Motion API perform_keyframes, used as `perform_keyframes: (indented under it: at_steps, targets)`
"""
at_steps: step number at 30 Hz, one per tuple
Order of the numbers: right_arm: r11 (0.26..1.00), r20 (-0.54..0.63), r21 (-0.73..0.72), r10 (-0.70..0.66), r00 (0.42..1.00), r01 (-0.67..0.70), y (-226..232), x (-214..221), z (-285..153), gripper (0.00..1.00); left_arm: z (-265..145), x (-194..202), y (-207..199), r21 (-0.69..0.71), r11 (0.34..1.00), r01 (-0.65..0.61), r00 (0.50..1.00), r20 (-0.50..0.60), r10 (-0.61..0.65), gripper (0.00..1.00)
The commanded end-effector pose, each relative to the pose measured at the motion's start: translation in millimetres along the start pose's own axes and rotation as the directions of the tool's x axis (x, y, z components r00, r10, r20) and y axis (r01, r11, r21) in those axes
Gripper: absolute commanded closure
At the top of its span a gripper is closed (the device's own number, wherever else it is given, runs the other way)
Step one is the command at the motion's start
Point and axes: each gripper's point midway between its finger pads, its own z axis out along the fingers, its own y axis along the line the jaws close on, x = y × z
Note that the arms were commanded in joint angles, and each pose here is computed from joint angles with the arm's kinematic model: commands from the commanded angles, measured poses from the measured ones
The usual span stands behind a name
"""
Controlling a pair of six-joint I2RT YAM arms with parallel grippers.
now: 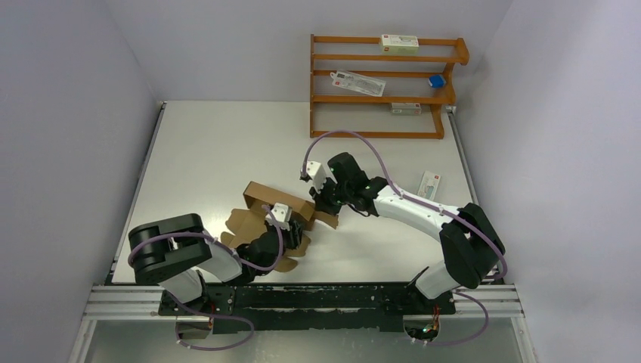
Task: Fold the paper box
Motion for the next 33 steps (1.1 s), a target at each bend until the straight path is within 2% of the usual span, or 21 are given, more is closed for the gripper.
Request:
perform_keyframes:
  at_steps: [1,5,10,17,25,33]
  targets:
    - [1.000,0.020,0.014,0.002,1.000,-0.003,-1.0,-4.5,2.8,1.00,-7.2,15.9,18.2,-0.045,0.998,-0.032,0.998,-0.049,0.030,0.54]
    - [1.000,0.012,0.011,-0.007,1.000,0.007,-0.7,-4.2,2.8,1.00,-4.5,26.7,27.3,-0.090,0.993,-0.077,0.994,-0.079,0.070,0.55]
    - [1.000,0.014,0.018,-0.003,1.000,0.003,-0.7,-4.7,1.6,1.00,-7.0,33.6,32.9,-0.114,0.992,-0.056,0.994,-0.097,0.045,0.56]
    - [0.989,0.046,0.089,0.116,0.992,-0.120,-1.3,-6.9,3.6,1.00,-3.5,45.2,14.0,-0.042,0.999,-0.021,0.991,-0.133,0.015,0.59]
    - [0.925,0.183,0.199,0.288,0.940,-0.323,-14.6,-17.0,-3.4,1.00,-3.9,47.9,-10.1,0.041,0.997,0.061,0.989,-0.136,-0.055,0.60]
    - [0.901,0.228,0.253,0.299,0.927,-0.353,-27.8,-26.7,-6.6,1.00,-3.2,48.5,-21.8,0.076,0.993,0.086,0.987,-0.140,-0.075,0.61]
